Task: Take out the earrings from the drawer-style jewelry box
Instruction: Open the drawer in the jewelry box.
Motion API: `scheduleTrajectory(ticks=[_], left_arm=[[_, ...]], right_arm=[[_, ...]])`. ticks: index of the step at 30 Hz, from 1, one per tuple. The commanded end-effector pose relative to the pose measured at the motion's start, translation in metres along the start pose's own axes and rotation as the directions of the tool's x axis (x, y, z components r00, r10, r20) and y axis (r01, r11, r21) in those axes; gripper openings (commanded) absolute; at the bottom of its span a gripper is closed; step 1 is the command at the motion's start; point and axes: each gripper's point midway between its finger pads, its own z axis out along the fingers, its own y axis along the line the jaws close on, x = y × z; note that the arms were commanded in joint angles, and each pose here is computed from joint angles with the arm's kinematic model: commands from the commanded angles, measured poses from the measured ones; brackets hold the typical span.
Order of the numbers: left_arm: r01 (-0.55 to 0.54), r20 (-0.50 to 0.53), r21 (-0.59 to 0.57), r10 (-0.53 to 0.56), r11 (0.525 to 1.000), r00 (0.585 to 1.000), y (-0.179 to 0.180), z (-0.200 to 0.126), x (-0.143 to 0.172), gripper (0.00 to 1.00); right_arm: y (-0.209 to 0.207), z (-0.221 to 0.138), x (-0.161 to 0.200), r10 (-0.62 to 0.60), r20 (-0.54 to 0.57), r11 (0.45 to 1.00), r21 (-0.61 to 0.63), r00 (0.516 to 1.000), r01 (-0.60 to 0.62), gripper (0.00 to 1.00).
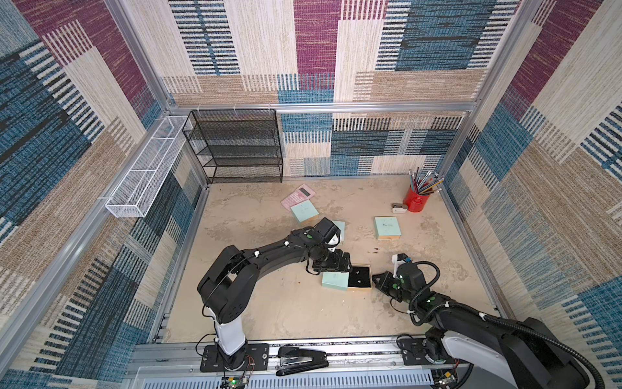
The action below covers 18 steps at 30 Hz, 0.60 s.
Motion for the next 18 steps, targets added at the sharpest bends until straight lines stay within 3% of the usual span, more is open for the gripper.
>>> scheduleTrajectory(ticks=[1, 6, 12, 18], left_arm=[[-0.014, -0.022, -0.007, 0.013, 1.000, 1.000, 0.002, 0.000, 0.004, 0.87], [-0.017, -0.016, 0.035, 0.018, 0.999, 1.000, -0.008, -0.004, 0.000, 0.87], [-0.033, 0.048, 0.170, 0.025, 0.985, 0.999, -0.037, -0.029, -0.016, 0.87], [-0.004, 0.160, 0.392, -0.064, 0.920, 0.985, -0.051, -0.077, -0.029, 0.88]], right_arm=[[0.006, -0.007, -0.011, -0.025, 0.054, 1.000, -0.005, 0.998, 0.026, 0.14], [0.019, -0.026, -0.033, -0.085, 0.132, 0.996, 0.024, 0.988, 0.083, 0.30], [0.076, -0.049, -0.051, -0.193, 0.158, 0.972, -0.102, 0.968, 0.210, 0.33], [0.099, -0.035, -0.034, -0.252, -0.022, 0.957, -0.154, 0.967, 0.246, 0.34]])
